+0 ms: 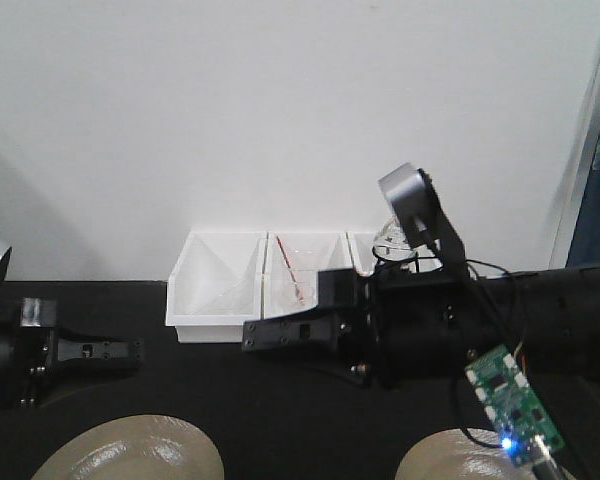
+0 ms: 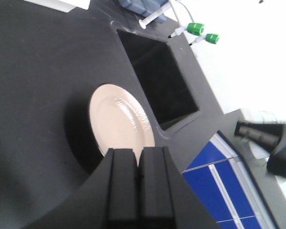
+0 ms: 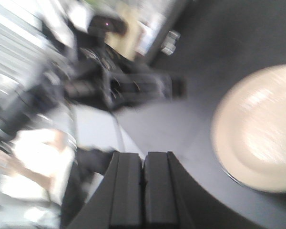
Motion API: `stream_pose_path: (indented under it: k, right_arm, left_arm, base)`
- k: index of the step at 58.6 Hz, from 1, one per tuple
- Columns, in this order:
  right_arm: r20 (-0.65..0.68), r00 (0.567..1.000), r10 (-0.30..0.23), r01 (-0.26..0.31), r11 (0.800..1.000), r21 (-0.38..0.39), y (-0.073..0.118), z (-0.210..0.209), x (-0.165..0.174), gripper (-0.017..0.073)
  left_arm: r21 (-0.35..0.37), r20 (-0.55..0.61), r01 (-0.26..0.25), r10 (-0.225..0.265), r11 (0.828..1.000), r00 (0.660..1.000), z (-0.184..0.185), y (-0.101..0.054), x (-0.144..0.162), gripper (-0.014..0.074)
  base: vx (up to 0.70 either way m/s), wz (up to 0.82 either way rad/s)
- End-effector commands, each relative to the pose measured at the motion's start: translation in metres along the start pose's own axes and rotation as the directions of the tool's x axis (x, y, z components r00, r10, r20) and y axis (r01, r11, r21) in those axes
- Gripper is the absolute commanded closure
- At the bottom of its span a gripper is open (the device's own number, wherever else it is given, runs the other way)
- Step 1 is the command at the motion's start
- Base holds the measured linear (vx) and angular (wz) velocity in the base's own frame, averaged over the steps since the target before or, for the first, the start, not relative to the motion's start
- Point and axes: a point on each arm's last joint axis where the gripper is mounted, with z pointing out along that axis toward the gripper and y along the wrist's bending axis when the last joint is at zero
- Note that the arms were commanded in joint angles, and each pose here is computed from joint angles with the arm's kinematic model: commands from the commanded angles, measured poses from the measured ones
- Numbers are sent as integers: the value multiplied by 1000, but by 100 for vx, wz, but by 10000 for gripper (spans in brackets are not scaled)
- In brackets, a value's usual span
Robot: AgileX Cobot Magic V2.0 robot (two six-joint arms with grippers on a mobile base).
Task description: Arrange circular plates on left workspace
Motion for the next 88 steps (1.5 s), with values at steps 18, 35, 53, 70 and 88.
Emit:
stream_pose_path:
  k: [18,35,53,70,88]
  right_arm:
    - [228,966,122,-117,993,-34,-42,-123,-48,559]
    - [373,923,93,-171,969,180,-69,-192,-47,559]
    - [365,930,41,-155,944,290,-78,-195,-46,556]
    - [368,929,34,-155,940,305,-79,-195,-46,551]
    - [373,928,22,-150,936,317,-80,-196,-46,550]
  left_arm:
    - [-85,295,141,-110,986,949,-97,28,-28,591]
    - [-258,327,208,-117,944,938,-119,49,-23,591]
    - [-440,335,157,-1,884,942,-124,72,-27,533]
    - [-391,249,294,-208,872,946,-107,145,-19,191]
    - [-348,66,336,-335,875,940,-58,211,5,102]
  base:
    - [0,0]
    - [0,0]
    - [0,0]
    - [0,0]
    - [0,0]
